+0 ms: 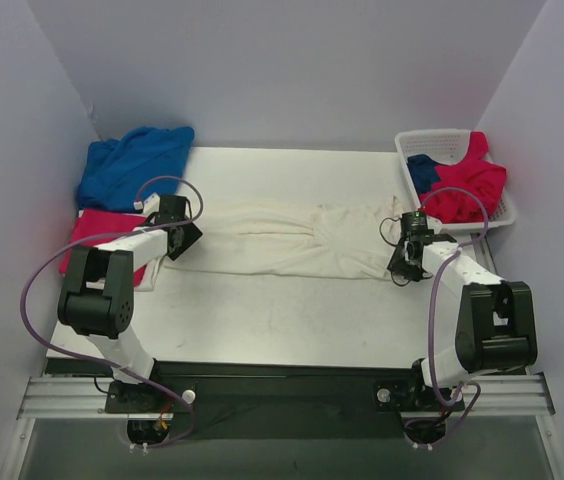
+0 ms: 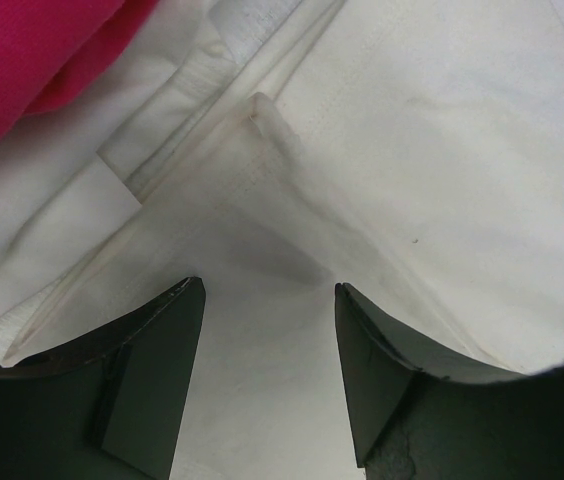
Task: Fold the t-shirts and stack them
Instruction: Fold the other side of the tshirt into a rectangle
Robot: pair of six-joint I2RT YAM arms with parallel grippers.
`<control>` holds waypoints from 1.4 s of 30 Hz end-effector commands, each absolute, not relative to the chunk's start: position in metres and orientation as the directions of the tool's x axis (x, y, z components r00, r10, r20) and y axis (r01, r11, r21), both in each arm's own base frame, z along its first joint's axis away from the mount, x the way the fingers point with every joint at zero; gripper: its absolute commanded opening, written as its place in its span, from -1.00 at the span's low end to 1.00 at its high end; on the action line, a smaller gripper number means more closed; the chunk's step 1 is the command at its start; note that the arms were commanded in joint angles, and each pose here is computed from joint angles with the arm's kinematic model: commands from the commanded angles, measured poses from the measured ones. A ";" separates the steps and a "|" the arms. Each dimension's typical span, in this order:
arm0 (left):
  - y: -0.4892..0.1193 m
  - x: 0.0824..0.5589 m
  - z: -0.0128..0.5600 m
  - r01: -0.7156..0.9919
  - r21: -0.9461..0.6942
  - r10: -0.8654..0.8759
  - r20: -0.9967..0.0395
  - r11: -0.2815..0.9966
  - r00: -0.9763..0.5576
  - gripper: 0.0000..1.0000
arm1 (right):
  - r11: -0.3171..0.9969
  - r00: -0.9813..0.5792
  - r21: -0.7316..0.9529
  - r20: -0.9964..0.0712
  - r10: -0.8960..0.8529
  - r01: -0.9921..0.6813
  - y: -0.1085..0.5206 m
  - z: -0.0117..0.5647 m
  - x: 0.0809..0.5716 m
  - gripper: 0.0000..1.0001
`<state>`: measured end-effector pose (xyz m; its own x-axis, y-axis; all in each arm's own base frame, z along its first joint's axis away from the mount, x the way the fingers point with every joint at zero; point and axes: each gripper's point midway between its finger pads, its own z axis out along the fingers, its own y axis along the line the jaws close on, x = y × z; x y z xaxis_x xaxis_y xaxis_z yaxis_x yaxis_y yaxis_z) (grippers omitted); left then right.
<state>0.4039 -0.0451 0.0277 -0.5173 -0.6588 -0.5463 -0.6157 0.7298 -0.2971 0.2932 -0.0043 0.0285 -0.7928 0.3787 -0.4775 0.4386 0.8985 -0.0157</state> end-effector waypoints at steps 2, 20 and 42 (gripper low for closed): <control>-0.034 0.369 -0.002 -0.665 -0.174 -0.656 -0.464 0.726 -0.595 0.32 | 0.898 -0.811 0.040 -0.412 0.415 0.438 0.004 0.018 0.290 -0.39; -0.028 0.363 -0.004 -0.695 -0.137 -0.669 -0.452 0.706 -0.590 0.29 | 0.825 -0.736 -0.103 -0.521 0.432 0.556 -0.038 0.056 0.277 -1.00; -0.029 0.369 0.030 -0.674 -0.228 -0.675 -0.514 0.703 -0.530 0.29 | 0.778 -0.688 -0.149 -0.587 0.428 0.611 -0.037 0.090 0.286 -0.58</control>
